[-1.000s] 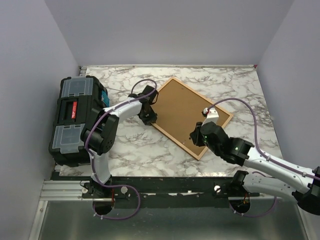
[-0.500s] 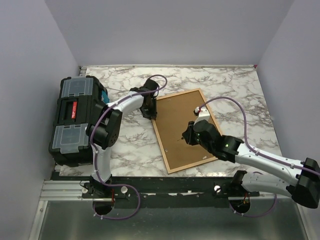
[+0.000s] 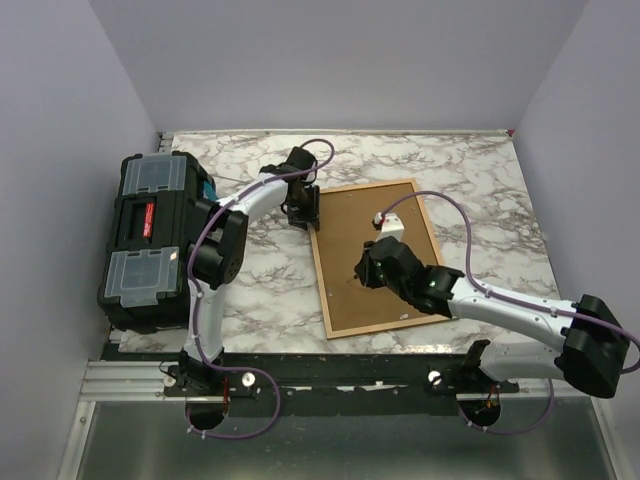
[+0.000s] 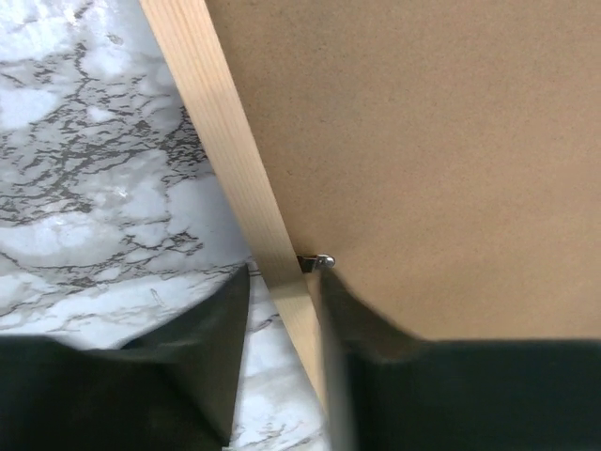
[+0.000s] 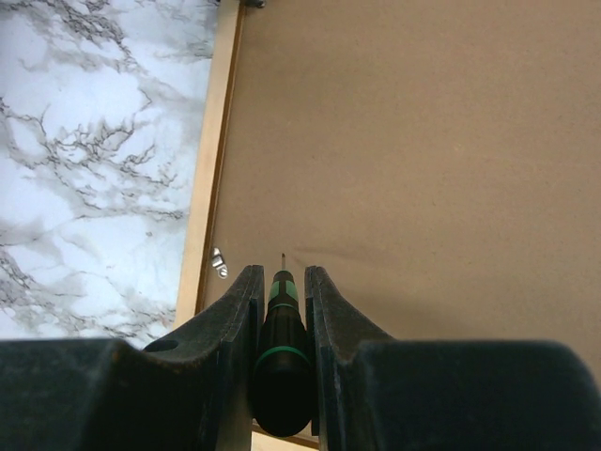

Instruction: Take the photo out of the frame

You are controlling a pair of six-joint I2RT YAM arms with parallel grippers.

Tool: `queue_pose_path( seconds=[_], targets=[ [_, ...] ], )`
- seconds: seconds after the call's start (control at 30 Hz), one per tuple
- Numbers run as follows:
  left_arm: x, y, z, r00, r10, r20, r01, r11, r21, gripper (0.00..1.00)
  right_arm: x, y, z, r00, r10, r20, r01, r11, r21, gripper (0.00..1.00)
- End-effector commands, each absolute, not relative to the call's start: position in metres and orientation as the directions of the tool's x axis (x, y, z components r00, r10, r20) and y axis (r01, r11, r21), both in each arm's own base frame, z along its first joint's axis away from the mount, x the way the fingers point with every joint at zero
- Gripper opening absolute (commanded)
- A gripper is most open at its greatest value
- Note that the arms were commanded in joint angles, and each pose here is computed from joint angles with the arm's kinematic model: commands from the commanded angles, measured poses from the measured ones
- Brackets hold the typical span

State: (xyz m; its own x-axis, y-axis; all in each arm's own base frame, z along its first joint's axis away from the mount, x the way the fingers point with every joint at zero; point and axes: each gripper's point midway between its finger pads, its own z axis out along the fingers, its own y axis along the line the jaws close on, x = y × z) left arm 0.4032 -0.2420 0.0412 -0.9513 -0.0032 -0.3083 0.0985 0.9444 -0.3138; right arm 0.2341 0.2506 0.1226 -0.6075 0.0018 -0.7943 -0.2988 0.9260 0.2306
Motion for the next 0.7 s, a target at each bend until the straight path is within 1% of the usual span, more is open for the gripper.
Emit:
queue_pose_path(
  seconds=[0.0, 0.03, 0.1, 0.23, 0.3, 0.33, 0.43, 0.6, 0.67],
  targets=[
    [0.408, -0.253, 0.071, -0.938, -0.018, -0.345, 0.134, 0.902, -0.411, 0.46, 0.245, 0.277, 0.14, -0.594, 0.041, -0.804, -0.329, 0.899, 0.289, 0.0],
    [0.407, -0.253, 0.079, -0.932, -0.029, -0.362, 0.136, 0.896, -0.423, 0.52, 0.246, 0.281, 0.141, -0.597, 0.041, -0.801, -0.334, 0.895, 0.295, 0.0],
    [0.4, -0.25, 0.089, -0.925, -0.048, -0.377, 0.132, 0.89, -0.437, 0.59, 0.246, 0.287, 0.139, -0.609, 0.034, -0.792, -0.343, 0.89, 0.302, 0.0],
    [0.377, -0.245, 0.115, -0.906, -0.099, -0.411, 0.133, 0.857, -0.499, 0.66, 0.246, 0.292, 0.137, -0.615, 0.037, -0.788, -0.343, 0.887, 0.309, 0.0],
    [0.358, -0.247, 0.119, -0.911, -0.121, -0.395, 0.129, 0.825, -0.55, 0.66, 0.245, 0.295, 0.136, -0.62, 0.037, -0.784, -0.344, 0.885, 0.315, 0.0],
    [0.347, -0.247, 0.117, -0.917, -0.132, -0.377, 0.119, 0.812, -0.572, 0.64, 0.244, 0.297, 0.136, -0.622, 0.036, -0.782, -0.348, 0.882, 0.318, 0.0],
    [0.319, -0.243, 0.106, -0.923, -0.172, -0.344, 0.086, 0.779, -0.621, 0.64, 0.239, 0.303, 0.134, -0.628, 0.023, -0.778, -0.359, 0.878, 0.316, 0.0],
    [0.287, -0.245, 0.091, -0.939, -0.204, -0.278, 0.048, 0.721, -0.691, 0.64, 0.24, 0.302, 0.131, -0.614, -0.001, -0.79, -0.355, 0.894, 0.275, 0.0],
    [0.277, -0.249, 0.083, -0.945, -0.208, -0.253, 0.037, 0.7, -0.713, 0.63, 0.243, 0.302, 0.132, -0.604, -0.006, -0.797, -0.354, 0.898, 0.261, 0.0]
  ],
)
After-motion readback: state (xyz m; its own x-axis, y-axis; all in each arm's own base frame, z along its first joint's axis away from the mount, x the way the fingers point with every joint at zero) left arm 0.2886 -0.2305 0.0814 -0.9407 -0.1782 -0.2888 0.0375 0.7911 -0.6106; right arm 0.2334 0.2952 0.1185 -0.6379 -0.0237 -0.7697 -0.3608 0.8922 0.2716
